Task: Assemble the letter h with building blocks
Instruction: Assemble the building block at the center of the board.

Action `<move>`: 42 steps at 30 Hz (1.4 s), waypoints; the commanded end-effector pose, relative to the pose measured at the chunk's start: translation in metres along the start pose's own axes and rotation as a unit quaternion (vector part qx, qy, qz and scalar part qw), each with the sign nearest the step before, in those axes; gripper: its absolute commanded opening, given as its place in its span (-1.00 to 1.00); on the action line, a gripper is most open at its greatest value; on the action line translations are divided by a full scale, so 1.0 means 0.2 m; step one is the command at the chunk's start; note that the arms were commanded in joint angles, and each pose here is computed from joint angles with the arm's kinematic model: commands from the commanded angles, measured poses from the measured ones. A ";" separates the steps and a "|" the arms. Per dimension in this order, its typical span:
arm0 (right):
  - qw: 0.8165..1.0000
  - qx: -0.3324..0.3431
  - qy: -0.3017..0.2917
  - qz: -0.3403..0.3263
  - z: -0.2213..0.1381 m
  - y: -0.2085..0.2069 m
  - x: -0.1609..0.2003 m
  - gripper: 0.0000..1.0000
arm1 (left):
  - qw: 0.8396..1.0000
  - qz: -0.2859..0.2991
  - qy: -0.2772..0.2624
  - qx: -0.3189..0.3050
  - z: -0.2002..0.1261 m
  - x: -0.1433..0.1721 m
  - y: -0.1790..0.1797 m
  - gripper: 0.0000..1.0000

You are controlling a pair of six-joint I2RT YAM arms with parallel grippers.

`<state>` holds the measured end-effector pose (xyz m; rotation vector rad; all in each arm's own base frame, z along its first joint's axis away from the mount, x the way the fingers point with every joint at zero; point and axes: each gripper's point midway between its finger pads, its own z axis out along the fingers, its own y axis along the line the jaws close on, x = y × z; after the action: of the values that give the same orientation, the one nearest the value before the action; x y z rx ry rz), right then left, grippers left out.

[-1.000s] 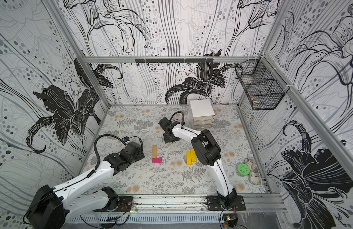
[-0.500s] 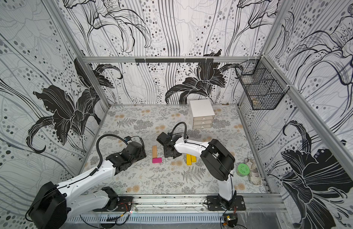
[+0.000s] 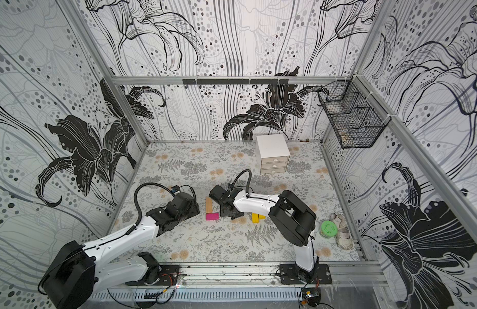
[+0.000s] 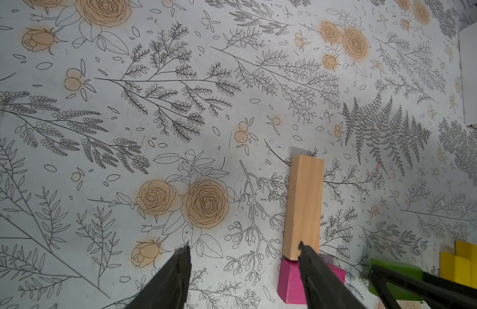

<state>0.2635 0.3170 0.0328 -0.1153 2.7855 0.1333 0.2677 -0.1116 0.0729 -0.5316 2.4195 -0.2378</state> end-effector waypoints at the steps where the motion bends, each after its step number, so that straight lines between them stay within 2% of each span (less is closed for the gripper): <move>1: 1.000 0.000 -0.002 0.008 0.00 0.02 0.00 0.09 | 1.000 -0.006 -0.008 0.010 0.01 -0.02 -0.03 0.33; 8: 1.000 0.008 0.002 0.005 -0.01 0.02 0.01 0.52 | 1.000 -0.003 -0.005 0.005 0.02 -0.01 -0.02 0.33; 14: 1.000 0.003 -0.007 0.007 -0.05 0.02 -0.01 0.67 | 1.000 -0.001 -0.005 0.006 0.02 -0.02 -0.03 0.33; 20: 0.999 0.014 -0.026 0.016 -0.10 -0.02 -0.06 0.64 | 1.000 0.000 -0.002 0.008 0.03 -0.02 -0.04 0.33; 31: 0.998 0.027 -0.030 0.047 -0.08 -0.09 -0.20 0.55 | 1.000 0.001 0.006 0.010 0.04 0.00 -0.04 0.30; 42: 0.998 0.035 0.000 0.055 0.05 -0.11 -0.14 0.30 | 1.000 0.006 0.013 0.017 0.06 0.01 -0.07 0.29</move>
<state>0.3020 0.3019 0.0440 0.0394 2.7616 0.0995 0.2686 -0.1186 0.0596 -0.5152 2.4638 -0.2441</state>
